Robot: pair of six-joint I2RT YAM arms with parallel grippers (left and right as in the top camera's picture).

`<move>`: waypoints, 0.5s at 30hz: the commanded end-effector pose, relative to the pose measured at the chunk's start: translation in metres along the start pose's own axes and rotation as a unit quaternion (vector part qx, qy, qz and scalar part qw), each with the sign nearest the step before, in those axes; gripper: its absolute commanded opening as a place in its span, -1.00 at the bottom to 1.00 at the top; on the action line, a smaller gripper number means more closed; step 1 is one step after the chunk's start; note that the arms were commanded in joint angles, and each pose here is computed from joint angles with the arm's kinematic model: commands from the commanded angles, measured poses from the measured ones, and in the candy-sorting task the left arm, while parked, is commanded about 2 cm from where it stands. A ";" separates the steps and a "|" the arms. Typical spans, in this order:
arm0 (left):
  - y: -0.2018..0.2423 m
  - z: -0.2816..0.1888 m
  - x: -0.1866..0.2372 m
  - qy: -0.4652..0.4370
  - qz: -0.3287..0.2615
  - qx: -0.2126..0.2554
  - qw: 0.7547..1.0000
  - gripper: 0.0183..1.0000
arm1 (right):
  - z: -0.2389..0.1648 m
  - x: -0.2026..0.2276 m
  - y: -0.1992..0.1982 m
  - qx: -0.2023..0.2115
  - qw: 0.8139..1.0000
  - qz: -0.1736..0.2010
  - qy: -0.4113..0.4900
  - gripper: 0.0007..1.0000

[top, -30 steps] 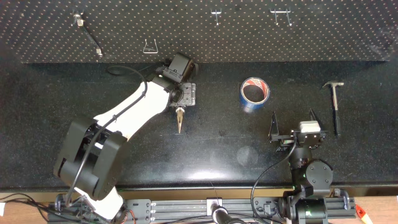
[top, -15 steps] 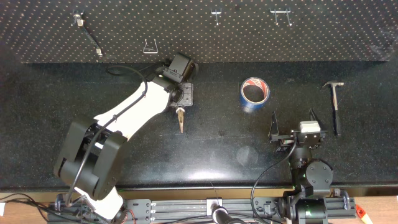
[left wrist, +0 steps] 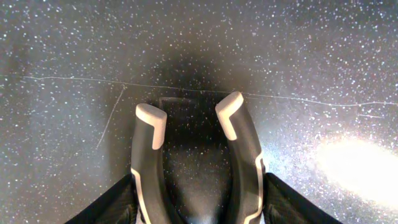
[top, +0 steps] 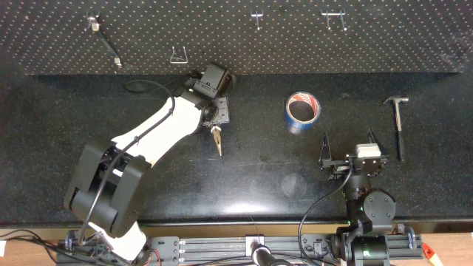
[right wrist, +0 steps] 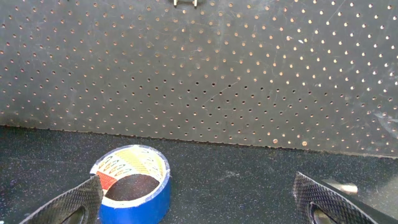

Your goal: Place Tools Onto Pegboard

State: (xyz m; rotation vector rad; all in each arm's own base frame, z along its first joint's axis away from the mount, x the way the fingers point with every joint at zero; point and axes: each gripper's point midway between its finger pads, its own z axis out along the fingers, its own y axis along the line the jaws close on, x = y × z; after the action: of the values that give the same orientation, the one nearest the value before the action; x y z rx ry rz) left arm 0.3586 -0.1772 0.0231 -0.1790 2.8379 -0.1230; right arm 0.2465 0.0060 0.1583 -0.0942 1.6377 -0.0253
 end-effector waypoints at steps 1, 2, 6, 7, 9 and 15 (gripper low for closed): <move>-0.002 0.007 0.002 0.009 -0.014 -0.002 1.000 0.01 | 0.000 0.001 0.000 0.000 1.000 0.006 0.000 0.98; -0.002 0.007 0.002 0.009 -0.014 -0.002 1.000 0.01 | 0.000 0.001 0.000 0.000 1.000 0.006 0.000 0.98; -0.002 0.007 0.002 0.009 -0.014 -0.001 1.000 -0.09 | 0.000 0.001 0.000 0.000 1.000 0.006 0.000 0.98; -0.002 0.007 0.002 0.009 -0.014 -0.001 1.000 -0.11 | 0.000 0.001 0.000 0.000 1.000 0.006 0.000 0.98; -0.002 0.007 0.002 0.009 -0.014 -0.001 1.000 -0.12 | 0.000 0.001 0.000 0.000 1.000 0.006 0.000 0.98; -0.002 0.007 0.002 0.009 -0.014 -0.001 1.000 -0.27 | 0.000 0.001 0.000 0.000 1.000 0.006 0.000 0.97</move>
State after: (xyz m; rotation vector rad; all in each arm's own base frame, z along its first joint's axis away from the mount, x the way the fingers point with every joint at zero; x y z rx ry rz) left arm 0.3591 -0.1774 0.0231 -0.2013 2.8364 -0.1261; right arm 0.2465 0.0060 0.1583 -0.0942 1.6377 -0.0253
